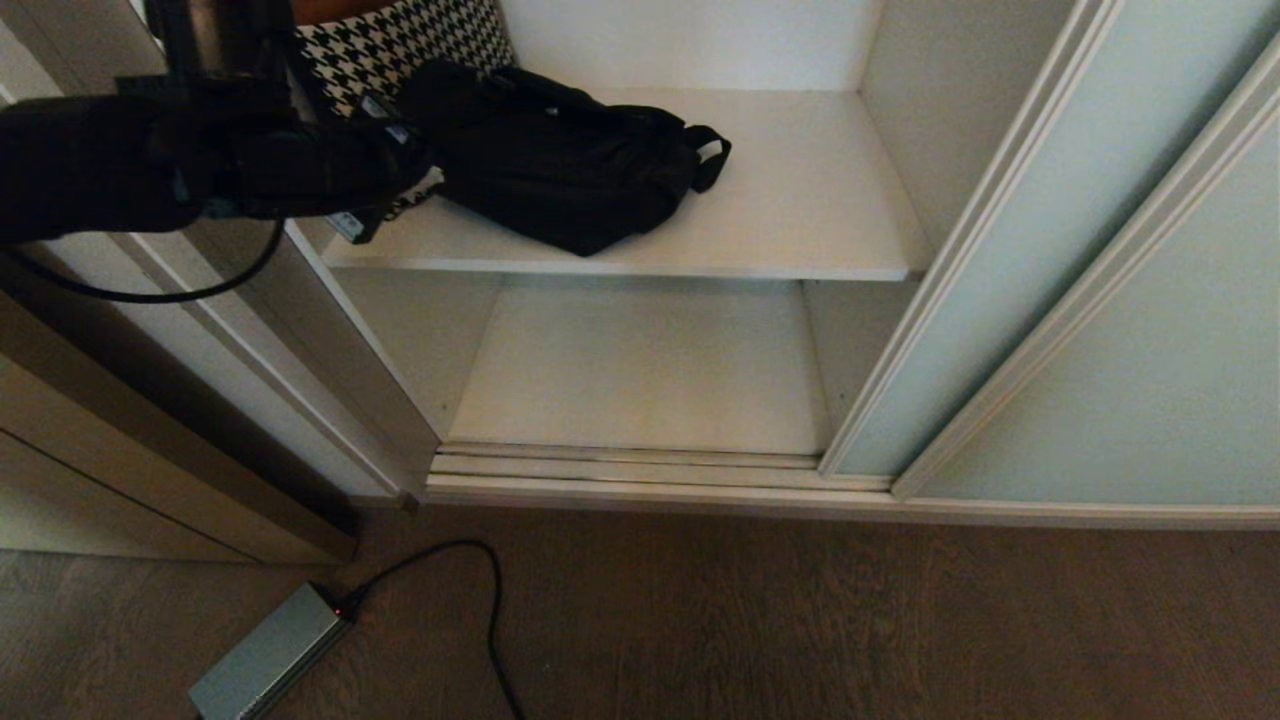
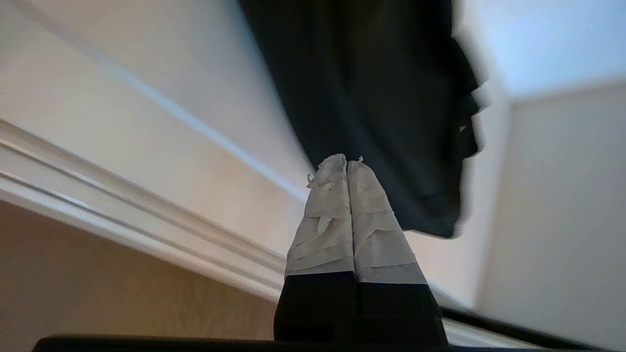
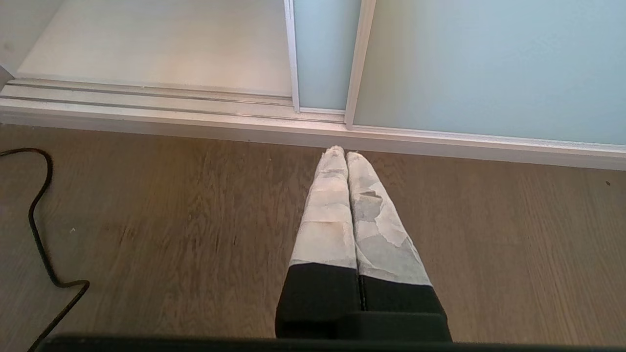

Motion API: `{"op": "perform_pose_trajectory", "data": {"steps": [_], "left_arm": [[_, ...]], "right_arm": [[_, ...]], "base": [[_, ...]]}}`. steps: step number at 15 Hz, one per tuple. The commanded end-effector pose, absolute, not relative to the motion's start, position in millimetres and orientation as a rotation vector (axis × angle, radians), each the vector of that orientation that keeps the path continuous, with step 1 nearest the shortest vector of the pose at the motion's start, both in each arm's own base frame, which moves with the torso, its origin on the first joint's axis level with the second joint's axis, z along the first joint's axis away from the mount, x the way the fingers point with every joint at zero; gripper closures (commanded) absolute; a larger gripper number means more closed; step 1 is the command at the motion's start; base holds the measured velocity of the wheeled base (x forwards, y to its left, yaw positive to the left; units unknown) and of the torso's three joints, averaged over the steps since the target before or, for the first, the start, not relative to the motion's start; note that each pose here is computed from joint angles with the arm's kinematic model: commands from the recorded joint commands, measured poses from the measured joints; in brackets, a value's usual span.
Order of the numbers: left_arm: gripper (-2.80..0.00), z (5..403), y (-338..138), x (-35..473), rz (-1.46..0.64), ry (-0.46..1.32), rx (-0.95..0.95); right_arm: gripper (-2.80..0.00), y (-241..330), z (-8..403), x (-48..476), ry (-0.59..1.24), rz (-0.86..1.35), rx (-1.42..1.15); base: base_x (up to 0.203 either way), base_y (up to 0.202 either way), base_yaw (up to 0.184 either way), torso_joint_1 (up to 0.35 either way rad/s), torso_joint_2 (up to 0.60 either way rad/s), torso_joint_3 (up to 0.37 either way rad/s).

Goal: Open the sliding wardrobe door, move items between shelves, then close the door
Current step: Place the bag on the lower shelf

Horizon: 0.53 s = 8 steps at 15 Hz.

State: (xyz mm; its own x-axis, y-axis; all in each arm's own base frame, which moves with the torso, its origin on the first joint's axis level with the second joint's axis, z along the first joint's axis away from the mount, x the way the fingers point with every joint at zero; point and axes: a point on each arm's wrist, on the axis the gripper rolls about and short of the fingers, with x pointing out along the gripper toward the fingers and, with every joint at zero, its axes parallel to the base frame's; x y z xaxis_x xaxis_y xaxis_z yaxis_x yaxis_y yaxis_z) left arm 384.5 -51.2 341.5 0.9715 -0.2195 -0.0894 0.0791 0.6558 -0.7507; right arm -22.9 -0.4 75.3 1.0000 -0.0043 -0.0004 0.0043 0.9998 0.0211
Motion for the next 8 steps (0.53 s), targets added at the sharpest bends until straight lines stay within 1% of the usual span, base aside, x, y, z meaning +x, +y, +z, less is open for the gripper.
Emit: {"op": "perform_pose_trajectory", "data": {"steps": [1, 4, 6, 7, 8], "left_arm": [[0.0, 300.0, -62.4, 420.1, -0.164, 0.281, -0.859], [0.0, 282.1, -64.1, 435.9, -0.165, 0.293, -0.871], [0.0, 281.5, -64.8, 440.6, -0.183, 0.257, -0.874], [-2.8, 284.3, -64.9, 440.6, -0.198, 0.236, -0.875], [-2.8, 287.4, -64.6, 440.5, -0.218, 0.215, -0.875]], "right_arm": [[0.0, -0.4, 75.3, -23.0, -0.002, -0.003, 0.021], [0.0, -0.4, 75.3, -23.0, -0.002, -0.003, 0.021], [0.0, -0.4, 75.3, -23.0, -0.002, -0.004, 0.021], [0.0, -0.4, 75.3, -23.0, -0.002, -0.003, 0.021], [0.0, -0.4, 75.3, -23.0, -0.002, -0.003, 0.021]], "base": [[0.0, 0.0, 0.0, 0.0, 0.0, 0.0], [0.0, 0.0, 0.0, 0.0, 0.0, 0.0], [0.0, 0.0, 0.0, 0.0, 0.0, 0.0], [0.0, 0.0, 0.0, 0.0, 0.0, 0.0], [0.0, 0.0, 0.0, 0.0, 0.0, 0.0]]}}
